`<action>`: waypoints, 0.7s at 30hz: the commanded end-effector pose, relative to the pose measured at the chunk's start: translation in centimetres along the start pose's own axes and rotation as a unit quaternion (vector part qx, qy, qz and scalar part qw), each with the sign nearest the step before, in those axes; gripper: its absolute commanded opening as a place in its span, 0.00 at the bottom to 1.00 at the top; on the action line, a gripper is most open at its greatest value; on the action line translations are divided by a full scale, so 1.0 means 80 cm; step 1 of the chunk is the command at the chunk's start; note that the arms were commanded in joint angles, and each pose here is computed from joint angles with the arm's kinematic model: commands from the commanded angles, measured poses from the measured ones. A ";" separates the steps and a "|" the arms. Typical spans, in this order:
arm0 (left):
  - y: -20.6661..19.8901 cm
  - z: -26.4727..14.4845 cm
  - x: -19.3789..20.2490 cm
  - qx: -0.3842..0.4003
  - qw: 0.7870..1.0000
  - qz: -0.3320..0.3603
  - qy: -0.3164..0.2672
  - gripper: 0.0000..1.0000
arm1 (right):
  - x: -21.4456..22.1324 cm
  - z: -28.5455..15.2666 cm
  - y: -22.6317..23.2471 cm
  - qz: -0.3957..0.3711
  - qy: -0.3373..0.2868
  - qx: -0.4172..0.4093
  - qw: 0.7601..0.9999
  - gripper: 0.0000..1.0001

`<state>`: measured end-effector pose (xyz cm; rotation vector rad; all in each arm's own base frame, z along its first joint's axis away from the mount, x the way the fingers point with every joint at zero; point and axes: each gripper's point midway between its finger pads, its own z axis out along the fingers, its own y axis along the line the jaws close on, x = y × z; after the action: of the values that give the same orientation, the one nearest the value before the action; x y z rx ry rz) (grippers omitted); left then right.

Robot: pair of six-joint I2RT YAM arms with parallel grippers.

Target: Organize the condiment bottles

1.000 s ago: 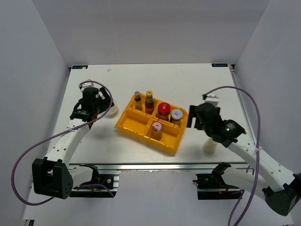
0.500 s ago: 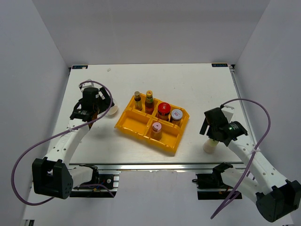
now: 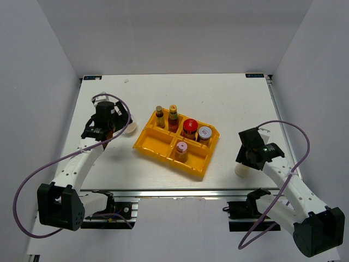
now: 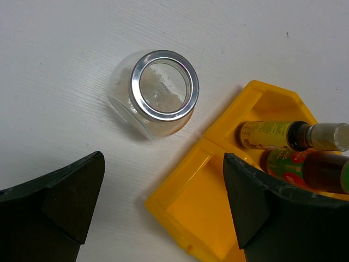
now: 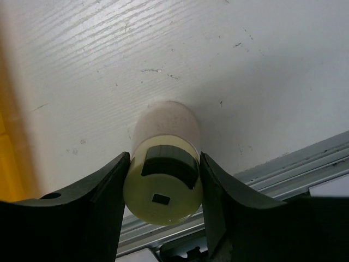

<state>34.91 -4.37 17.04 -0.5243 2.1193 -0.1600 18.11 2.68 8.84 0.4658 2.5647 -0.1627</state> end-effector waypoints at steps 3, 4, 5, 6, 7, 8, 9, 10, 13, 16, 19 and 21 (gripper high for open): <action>0.006 -0.003 -0.005 -0.004 1.000 -0.001 -0.013 0.98 | -0.017 -0.002 0.012 0.005 -0.021 -0.024 0.999 0.40; 0.004 -0.003 -0.006 -0.003 1.000 -0.002 -0.014 0.98 | -0.019 -0.003 0.014 -0.004 -0.022 -0.028 0.999 0.37; 0.004 -0.004 -0.005 -0.001 1.000 -0.002 -0.013 0.98 | -0.021 -0.005 0.015 -0.006 -0.023 -0.031 0.999 0.30; 0.005 -0.005 -0.005 -0.001 1.000 -0.003 -0.015 0.98 | -0.023 -0.007 0.016 -0.007 -0.024 -0.035 0.999 0.29; 0.004 -0.005 -0.005 0.001 1.000 -0.004 -0.016 0.98 | -0.030 -0.013 0.020 -0.015 -0.032 -0.044 0.998 0.27; 0.005 -0.006 -0.005 0.001 1.000 -0.004 -0.017 0.98 | -0.035 -0.017 0.023 -0.019 -0.037 -0.051 0.998 0.23; 0.004 -0.006 -0.005 0.002 1.000 -0.004 -0.017 0.98 | -0.039 -0.025 0.033 -0.026 -0.039 -0.076 0.996 0.20; 0.004 -0.007 -0.006 0.003 1.000 -0.004 -0.018 0.98 | -0.055 -0.036 0.049 -0.032 -0.060 -0.111 0.991 0.17; 0.003 -0.007 -0.006 0.004 1.000 -0.004 -0.017 0.98 | -0.068 -0.069 0.089 -0.096 -0.089 -0.208 0.969 0.14; 0.003 -0.006 -0.006 0.003 1.000 -0.004 -0.018 0.98 | -0.074 -0.096 0.117 -0.147 -0.114 -0.248 0.951 0.14; 0.006 -0.006 -0.007 -0.001 1.000 -0.004 -0.018 0.98 | -0.059 -0.120 0.158 -0.214 -0.120 -0.293 0.924 0.15; 0.007 -0.006 -0.005 -0.004 1.000 -0.004 -0.017 0.98 | -0.051 -0.133 0.183 -0.244 -0.124 -0.318 0.908 0.14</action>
<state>34.54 -4.30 16.24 -0.5264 2.1324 -0.1541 21.29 13.52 17.32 -0.2313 2.3577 0.3083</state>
